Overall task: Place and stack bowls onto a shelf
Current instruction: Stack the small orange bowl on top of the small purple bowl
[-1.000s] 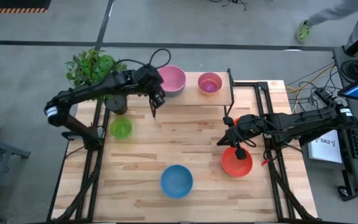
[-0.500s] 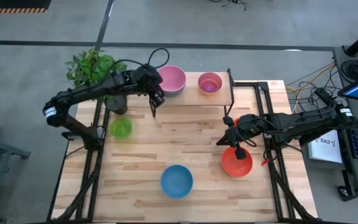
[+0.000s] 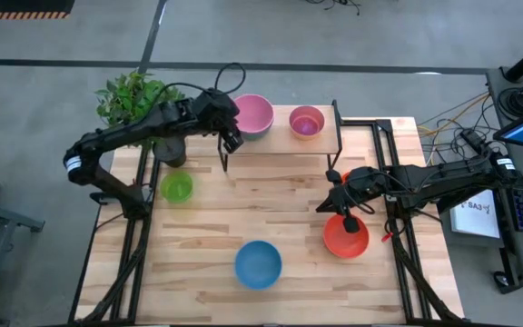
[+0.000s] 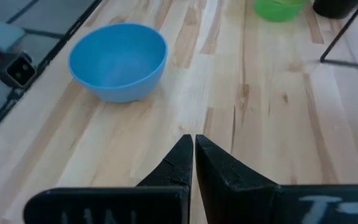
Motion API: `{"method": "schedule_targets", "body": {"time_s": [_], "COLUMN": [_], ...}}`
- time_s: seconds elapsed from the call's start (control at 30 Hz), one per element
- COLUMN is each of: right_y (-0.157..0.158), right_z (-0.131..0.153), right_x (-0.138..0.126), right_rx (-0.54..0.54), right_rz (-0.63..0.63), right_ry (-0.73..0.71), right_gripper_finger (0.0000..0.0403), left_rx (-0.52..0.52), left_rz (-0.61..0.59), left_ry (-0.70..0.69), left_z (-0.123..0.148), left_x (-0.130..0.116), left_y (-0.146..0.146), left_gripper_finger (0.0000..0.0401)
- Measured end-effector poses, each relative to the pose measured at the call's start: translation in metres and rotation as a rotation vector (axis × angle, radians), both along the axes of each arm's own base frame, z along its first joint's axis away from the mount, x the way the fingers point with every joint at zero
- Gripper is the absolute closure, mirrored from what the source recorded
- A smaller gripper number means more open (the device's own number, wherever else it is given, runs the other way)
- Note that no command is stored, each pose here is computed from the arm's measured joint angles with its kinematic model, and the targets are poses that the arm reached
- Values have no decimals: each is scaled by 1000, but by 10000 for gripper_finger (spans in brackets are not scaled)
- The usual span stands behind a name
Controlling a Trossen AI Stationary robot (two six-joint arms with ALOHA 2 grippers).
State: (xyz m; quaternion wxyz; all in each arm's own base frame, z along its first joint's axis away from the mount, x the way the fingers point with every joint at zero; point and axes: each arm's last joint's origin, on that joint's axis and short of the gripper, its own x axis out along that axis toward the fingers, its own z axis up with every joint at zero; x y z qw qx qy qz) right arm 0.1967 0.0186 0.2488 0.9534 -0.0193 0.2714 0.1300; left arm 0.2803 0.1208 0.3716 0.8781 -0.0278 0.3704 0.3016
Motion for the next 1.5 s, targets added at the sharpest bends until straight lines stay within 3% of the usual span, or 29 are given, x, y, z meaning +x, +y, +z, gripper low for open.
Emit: {"method": "schedule_targets", "body": {"time_s": [0.2, 0.3, 0.47, 0.6, 0.7, 0.8, 1.0, 1.07, 1.3, 1.5], "right_y": [0, -1, -5, -8, -8, -7, -10, -12, -17, -22], "right_z": [0, 0, 0, 3, 4, 2, -6, -8, -10, -11], "right_x": [0, 0, -4, -6, -4, -1, 1, 0, 1, 2], "right_rx": [134, 220, 347, 369, 364, 346, 279, 259, 263, 274], "right_rz": [-90, -174, -444, -645, -722, -777, -903, -929, -954, -1031], "right_ry": [41, 67, 214, 390, 507, 613, 846, 896, 907, 887], "right_gripper_finger": [394, 394, 394, 394, 394, 394, 394, 394, 387, 326], "left_rx": [-24, 16, 103, 216, 267, 236, 170, 192, 233, 276], "left_rz": [-107, -153, -241, -258, -223, -261, -592, -627, -577, -440], "left_ry": [-101, -110, -86, -31, 1, -71, -314, -394, -476, -452], "left_z": [11, 14, 12, 0, -14, -25, -38, -40, -43, -46], "left_x": [8, 13, 18, 16, 9, 1, -17, -23, -39, -42], "left_y": [-37, -65, -112, -137, -138, -136, -141, -141, -138, -134], "left_gripper_finger": [401, 401, 401, 401, 401, 401, 401, 401, 401, 401]}}
